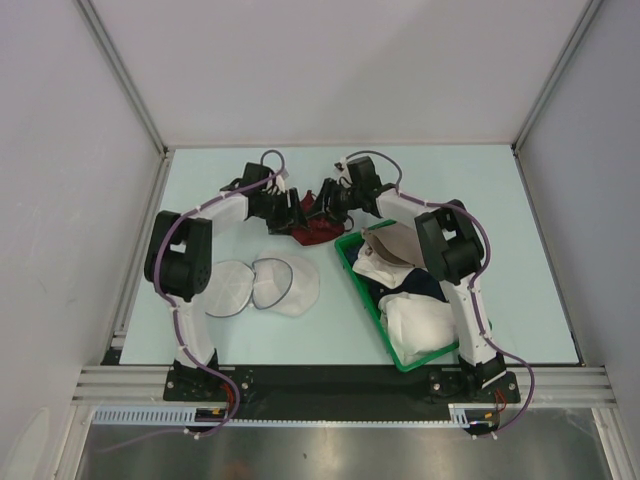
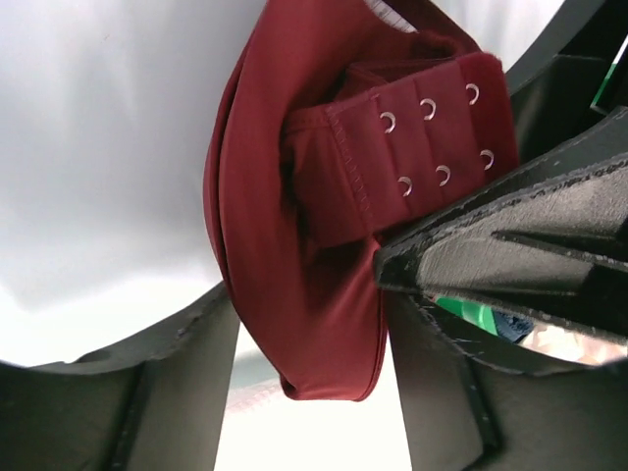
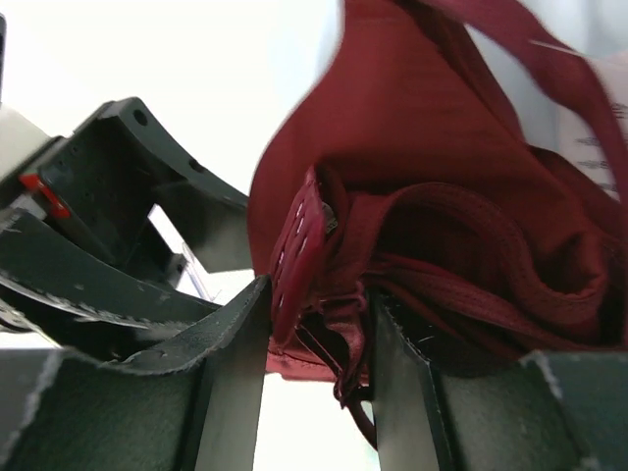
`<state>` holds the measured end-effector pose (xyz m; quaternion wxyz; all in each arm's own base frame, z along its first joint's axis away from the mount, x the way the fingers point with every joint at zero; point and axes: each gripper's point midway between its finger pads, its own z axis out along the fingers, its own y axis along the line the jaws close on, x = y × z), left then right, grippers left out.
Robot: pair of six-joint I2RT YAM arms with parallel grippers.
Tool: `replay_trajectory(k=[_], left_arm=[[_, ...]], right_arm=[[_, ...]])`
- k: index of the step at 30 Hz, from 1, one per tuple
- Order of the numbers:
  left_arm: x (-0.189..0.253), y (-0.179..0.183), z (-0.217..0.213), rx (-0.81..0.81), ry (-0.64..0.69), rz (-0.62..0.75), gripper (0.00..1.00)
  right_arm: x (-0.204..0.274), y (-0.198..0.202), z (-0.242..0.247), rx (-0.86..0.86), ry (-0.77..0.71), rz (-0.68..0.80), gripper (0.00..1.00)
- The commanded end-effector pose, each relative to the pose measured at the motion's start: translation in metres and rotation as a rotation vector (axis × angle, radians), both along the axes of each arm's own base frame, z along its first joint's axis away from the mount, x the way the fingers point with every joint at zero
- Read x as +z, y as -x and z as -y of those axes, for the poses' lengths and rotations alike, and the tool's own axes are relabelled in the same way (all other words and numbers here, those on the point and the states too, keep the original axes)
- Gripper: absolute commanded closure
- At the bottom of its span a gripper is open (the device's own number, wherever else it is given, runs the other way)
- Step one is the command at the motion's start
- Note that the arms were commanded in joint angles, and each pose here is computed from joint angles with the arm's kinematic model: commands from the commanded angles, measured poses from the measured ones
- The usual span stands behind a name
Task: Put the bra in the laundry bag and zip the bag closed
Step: Adjust the bra at the center of the board, then pick up the bra from the center of the board.
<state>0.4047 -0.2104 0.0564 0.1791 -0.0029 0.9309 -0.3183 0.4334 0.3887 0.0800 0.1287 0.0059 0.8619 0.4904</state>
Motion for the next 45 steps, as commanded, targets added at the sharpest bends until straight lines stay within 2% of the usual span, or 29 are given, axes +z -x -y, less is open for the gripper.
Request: replay_trajectory(k=[1, 3, 5, 12, 14, 18, 24, 33, 41, 42, 43, 45], left_arm=[[0.022, 0.003, -0.014, 0.011, -0.007, 0.039, 0.34], [0.025, 0.008, -0.022, 0.023, -0.013, 0.035, 0.32], [0.024, 0.016, -0.029, 0.030, -0.014, 0.015, 0.21], [0.048, 0.021, -0.043, 0.058, 0.040, 0.052, 0.14], [0.050, 0.016, -0.042, 0.065, 0.066, 0.054, 0.13], [0.052, 0.010, -0.029, 0.048, 0.148, 0.048, 0.08], [0.052, -0.006, -0.021, 0.065, 0.183, 0.056, 0.07], [0.036, -0.013, -0.004, 0.029, 0.082, 0.042, 0.05], [0.019, -0.012, 0.000, 0.032, 0.051, 0.011, 0.05], [0.019, -0.013, 0.000, 0.032, 0.049, 0.013, 0.05], [0.018, -0.013, 0.000, 0.031, 0.054, 0.012, 0.06], [0.018, -0.013, 0.002, 0.027, 0.067, 0.012, 0.06]], right_arm=[[0.010, 0.005, 0.004, 0.024, 0.013, 0.044, 0.54], [0.014, 0.005, 0.006, 0.025, 0.021, 0.056, 0.53], [0.017, 0.006, 0.006, 0.031, 0.018, 0.062, 0.52], [0.030, 0.003, 0.001, 0.071, 0.009, 0.104, 0.47], [0.032, 0.005, 0.001, 0.077, 0.021, 0.109, 0.44], [0.047, 0.003, 0.001, 0.084, 0.024, 0.150, 0.30], [0.068, 0.000, 0.004, 0.089, 0.044, 0.191, 0.28], [0.093, -0.011, 0.036, 0.016, 0.131, 0.271, 0.26], [0.090, -0.013, 0.051, 0.011, 0.091, 0.242, 0.25], [0.089, -0.012, 0.050, 0.018, 0.084, 0.238, 0.17], [0.088, -0.012, 0.049, 0.020, 0.080, 0.235, 0.01], [0.087, -0.011, 0.048, 0.017, 0.075, 0.235, 0.00]])
